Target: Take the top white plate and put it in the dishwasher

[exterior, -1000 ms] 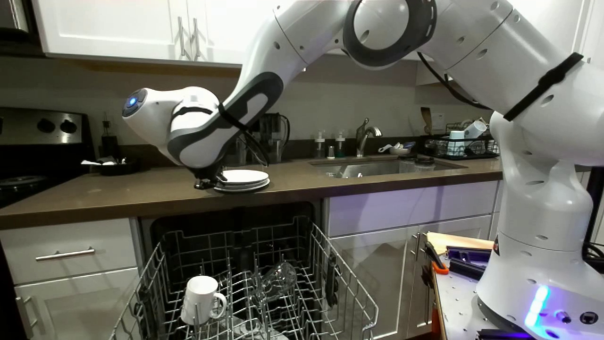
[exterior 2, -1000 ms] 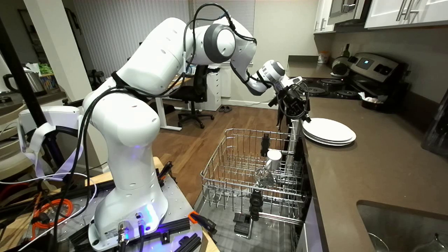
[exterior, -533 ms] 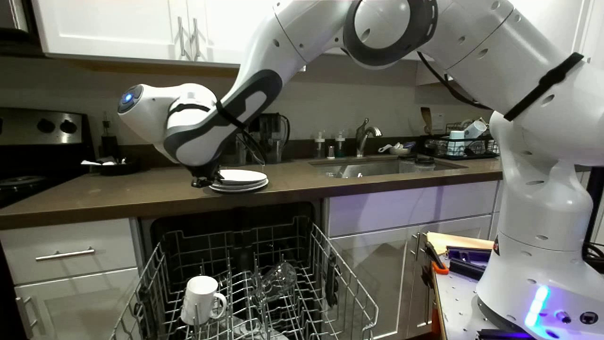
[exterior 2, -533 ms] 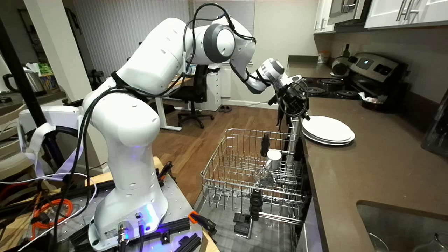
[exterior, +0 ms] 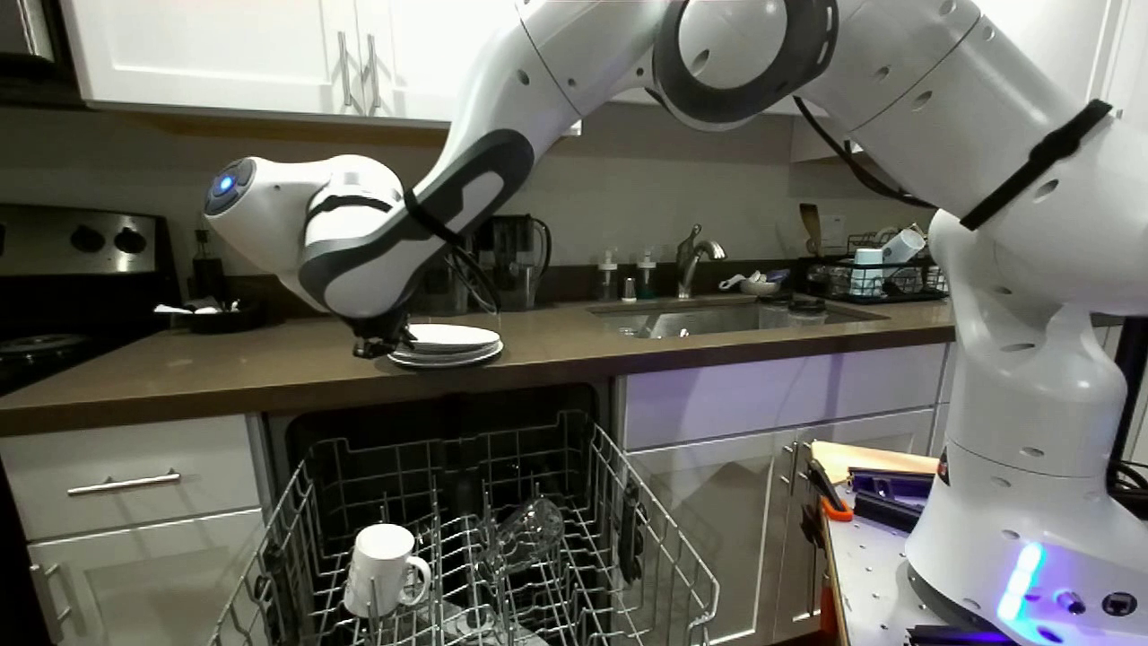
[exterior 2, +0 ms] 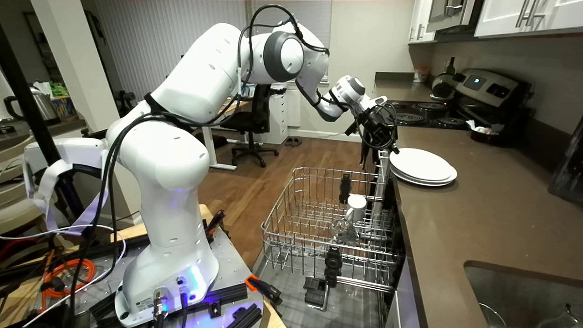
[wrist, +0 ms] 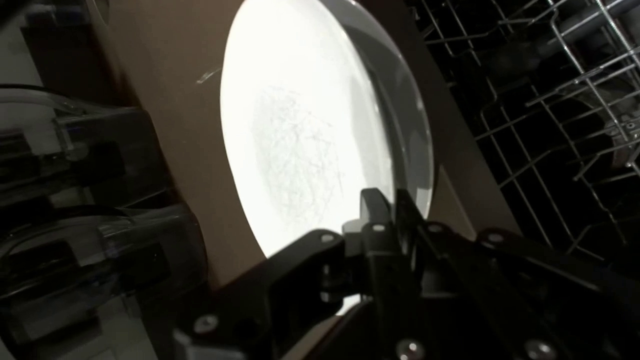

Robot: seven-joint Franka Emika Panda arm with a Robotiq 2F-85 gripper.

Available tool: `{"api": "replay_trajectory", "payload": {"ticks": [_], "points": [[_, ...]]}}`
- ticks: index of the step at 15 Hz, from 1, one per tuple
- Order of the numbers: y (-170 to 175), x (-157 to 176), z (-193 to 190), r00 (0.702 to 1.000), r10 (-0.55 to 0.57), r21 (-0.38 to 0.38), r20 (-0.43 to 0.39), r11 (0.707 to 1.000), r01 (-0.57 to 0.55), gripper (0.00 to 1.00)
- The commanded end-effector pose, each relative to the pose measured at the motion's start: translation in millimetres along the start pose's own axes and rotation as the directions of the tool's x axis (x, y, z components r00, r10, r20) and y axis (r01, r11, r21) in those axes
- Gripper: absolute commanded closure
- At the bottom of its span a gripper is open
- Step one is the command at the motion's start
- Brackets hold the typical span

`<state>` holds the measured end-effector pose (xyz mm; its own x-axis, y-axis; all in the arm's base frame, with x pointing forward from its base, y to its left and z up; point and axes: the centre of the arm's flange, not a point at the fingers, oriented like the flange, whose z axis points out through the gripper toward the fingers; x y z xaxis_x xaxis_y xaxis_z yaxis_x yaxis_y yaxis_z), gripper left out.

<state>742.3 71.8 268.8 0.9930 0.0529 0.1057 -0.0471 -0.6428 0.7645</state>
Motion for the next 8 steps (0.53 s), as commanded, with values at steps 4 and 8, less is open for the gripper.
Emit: {"api": "replay_trajectory", "payload": {"ticks": [4,8], "points": [[-1.3,2.6,-8.9,1.000,-0.009,-0.077,-0.022,0.997,0.007,0.99],[-3.7,0.1,-15.2,1.000,-0.018,-0.070,-0.023,0.997,0.017,0.98]]}}
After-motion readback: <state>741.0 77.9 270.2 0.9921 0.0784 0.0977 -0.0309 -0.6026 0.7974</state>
